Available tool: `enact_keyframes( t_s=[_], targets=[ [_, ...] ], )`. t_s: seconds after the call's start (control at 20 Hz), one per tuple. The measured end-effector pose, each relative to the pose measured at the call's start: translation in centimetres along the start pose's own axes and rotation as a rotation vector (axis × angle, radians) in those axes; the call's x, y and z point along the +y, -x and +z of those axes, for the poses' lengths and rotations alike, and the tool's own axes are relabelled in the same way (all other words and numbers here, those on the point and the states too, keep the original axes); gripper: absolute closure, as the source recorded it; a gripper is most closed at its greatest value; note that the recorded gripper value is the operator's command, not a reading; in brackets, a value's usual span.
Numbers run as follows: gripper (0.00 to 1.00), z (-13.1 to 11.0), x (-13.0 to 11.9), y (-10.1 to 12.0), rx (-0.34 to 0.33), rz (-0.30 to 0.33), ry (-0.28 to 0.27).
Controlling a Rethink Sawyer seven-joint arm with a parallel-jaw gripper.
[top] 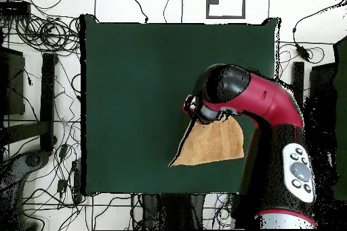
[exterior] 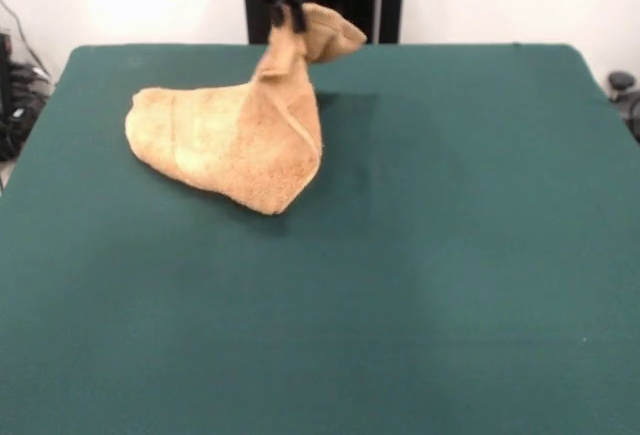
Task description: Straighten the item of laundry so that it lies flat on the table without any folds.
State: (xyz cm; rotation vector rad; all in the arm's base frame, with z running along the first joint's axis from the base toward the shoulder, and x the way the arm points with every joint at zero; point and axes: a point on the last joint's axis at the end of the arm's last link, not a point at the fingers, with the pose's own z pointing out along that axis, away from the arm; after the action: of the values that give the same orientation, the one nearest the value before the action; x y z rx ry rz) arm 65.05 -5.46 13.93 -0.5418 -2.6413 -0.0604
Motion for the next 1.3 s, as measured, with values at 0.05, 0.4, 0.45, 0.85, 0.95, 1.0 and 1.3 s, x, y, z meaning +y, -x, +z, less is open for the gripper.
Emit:
enact_keyframes(
  t_s=[0.05, 0.4, 0.45, 0.85, 0.95, 1.0, 1.3],
  targets=[
    [1.0, -0.4, -1.0, 0.3, 0.015, 0.006, -0.004],
    [1.0, -3.2, -7.5, 2.6, 0.072, 0.043, -0.016],
    [1.0, -3.4, -8.3, 3.0, 0.075, 0.048, -0.018],
    [1.0, -3.6, -13.4, 5.8, 0.068, 0.007, -0.026],
    [1.0, -3.3, -14.9, 6.7, 0.07, -0.054, -0.028],
    [1.0, -3.2, -15.2, 6.8, 0.071, -0.066, -0.029],
    [1.0, -2.9, -15.9, 7.1, 0.088, -0.162, -0.05]
  ],
)
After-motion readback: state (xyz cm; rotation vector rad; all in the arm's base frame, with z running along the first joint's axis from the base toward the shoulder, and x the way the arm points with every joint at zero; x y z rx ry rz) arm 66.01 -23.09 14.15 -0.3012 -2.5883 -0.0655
